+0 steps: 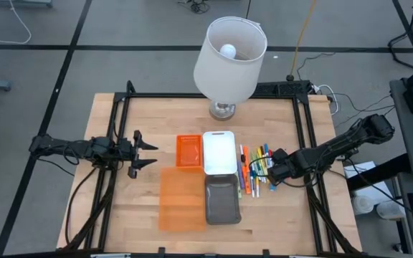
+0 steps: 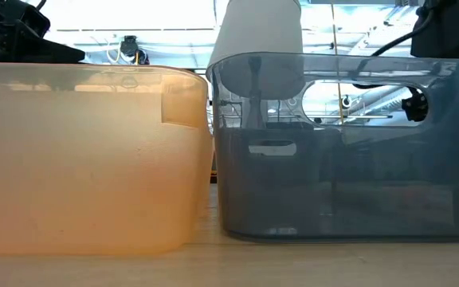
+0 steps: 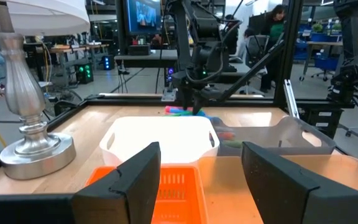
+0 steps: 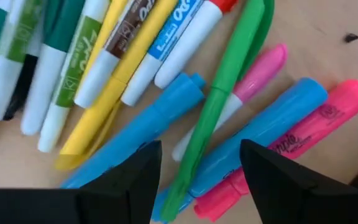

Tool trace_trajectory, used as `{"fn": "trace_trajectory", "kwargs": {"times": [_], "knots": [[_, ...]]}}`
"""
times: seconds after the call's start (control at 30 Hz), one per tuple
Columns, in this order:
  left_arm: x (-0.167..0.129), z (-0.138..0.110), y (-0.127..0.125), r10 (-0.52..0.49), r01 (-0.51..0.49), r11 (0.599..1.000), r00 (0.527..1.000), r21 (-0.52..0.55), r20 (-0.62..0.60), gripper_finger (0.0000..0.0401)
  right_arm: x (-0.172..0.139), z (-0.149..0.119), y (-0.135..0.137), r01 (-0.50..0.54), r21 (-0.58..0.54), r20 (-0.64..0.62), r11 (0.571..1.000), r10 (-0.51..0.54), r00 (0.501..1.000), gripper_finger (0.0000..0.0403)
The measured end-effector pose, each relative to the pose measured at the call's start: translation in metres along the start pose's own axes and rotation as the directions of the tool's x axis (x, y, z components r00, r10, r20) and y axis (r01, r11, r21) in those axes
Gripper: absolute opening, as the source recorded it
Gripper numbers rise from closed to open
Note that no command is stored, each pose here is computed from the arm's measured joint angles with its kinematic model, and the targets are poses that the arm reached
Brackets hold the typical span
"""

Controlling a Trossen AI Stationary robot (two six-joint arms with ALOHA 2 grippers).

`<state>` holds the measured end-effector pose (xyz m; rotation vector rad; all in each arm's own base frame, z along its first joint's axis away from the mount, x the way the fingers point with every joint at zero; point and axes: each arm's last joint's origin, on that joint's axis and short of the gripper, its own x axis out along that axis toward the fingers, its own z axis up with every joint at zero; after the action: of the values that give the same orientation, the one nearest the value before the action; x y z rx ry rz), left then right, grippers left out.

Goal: Pick & Place Markers
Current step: Put the green pen into the orange basket

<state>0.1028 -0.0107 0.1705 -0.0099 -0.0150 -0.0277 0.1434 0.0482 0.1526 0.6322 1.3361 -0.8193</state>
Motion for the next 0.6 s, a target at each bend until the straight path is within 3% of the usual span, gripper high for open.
{"fn": "trace_trajectory", "kwargs": {"times": [0.23,0.6], "knots": [[0.0,0.0002,0.0,0.0,0.0,1.0,1.0,0.0,0.002,0.0228,0.0014,-0.0003,-0.0007,0.003,0.0,0.0,1.0,-0.003,1.0,0.0183],[0.0,0.0003,0.0,0.0,0.0,1.0,1.0,0.0,0.003,0.0228,0.0019,-0.0012,-0.0003,-0.006,0.002,-0.03,1.0,0.006,1.0,0.0061]]}}
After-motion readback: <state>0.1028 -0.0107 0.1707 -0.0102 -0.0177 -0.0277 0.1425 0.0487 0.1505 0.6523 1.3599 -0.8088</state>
